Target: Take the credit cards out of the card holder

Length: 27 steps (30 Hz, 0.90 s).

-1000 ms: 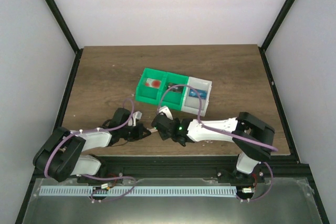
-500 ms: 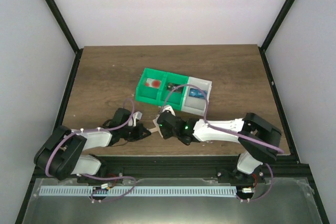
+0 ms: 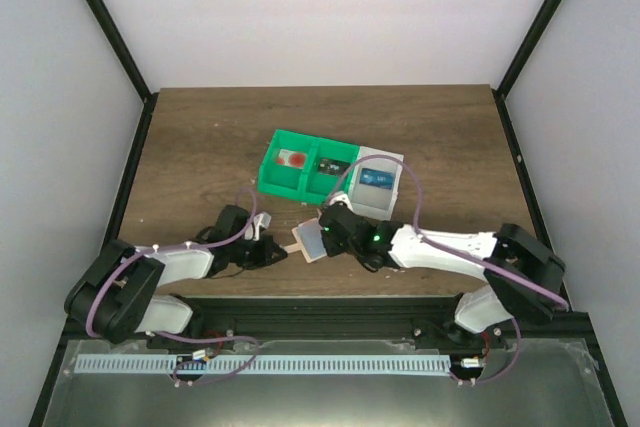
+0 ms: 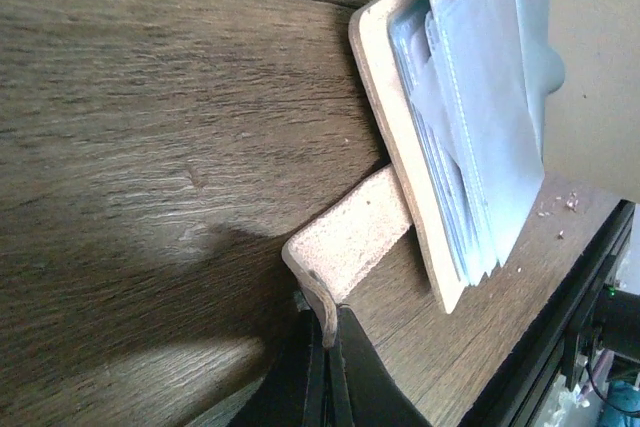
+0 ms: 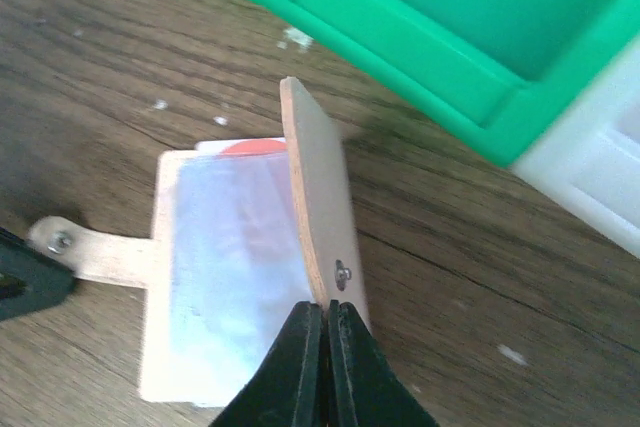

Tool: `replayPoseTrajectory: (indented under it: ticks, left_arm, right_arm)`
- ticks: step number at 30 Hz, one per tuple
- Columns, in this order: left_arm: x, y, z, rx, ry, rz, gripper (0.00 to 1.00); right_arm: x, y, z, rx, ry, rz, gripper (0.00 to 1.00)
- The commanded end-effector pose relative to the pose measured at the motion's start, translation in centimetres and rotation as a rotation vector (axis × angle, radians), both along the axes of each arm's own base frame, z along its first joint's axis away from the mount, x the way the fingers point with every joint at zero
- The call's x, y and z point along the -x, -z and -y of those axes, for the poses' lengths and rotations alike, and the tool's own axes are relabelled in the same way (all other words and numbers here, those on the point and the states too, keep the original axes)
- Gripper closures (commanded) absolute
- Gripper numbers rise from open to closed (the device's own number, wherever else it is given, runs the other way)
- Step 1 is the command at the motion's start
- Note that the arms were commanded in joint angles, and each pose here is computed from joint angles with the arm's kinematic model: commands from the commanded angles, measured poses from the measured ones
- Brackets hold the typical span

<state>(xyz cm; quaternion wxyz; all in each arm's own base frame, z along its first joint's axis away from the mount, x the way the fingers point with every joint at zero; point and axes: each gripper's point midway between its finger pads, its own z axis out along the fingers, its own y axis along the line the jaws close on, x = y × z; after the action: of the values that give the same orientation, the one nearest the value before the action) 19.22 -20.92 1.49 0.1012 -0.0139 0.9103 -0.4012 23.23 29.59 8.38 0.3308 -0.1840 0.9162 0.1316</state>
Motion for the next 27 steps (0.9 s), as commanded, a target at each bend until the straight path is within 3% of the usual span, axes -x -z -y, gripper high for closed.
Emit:
replayPoseTrajectory:
  ticks: [1, 5, 13, 16, 27]
  left_arm:
    - [-0.1, -0.3, 0.0, -0.015, 0.022, 0.009, 1.0]
    - [-0.1, -0.5, 0.2, -0.003, 0.024, 0.007, 1.0]
    - [0.1, -0.8, 0.9, 0.04, 0.053, -0.005, 1.0]
    - [0.0, -0.8, 1.0, 0.044, 0.052, -0.004, 1.0]
    - [-0.4, -1.6, 1.5, 0.072, 0.061, 0.012, 1.0]
  right_arm:
    - [0.6, 0.5, 3.4, 0.027, 0.052, -0.033, 0.99]
    - [0.7, 1.6, 6.0, 0.04, 0.108, -0.066, 0.81]
    - [0.8, 3.2, 8.1, 0.069, 0.146, -0.078, 0.69]
    - [0.9, 4.2, 8.4, 0.075, 0.155, -0.087, 0.57]
    - [1.0, 5.9, 8.9, 0.136, 0.188, -0.133, 0.55]
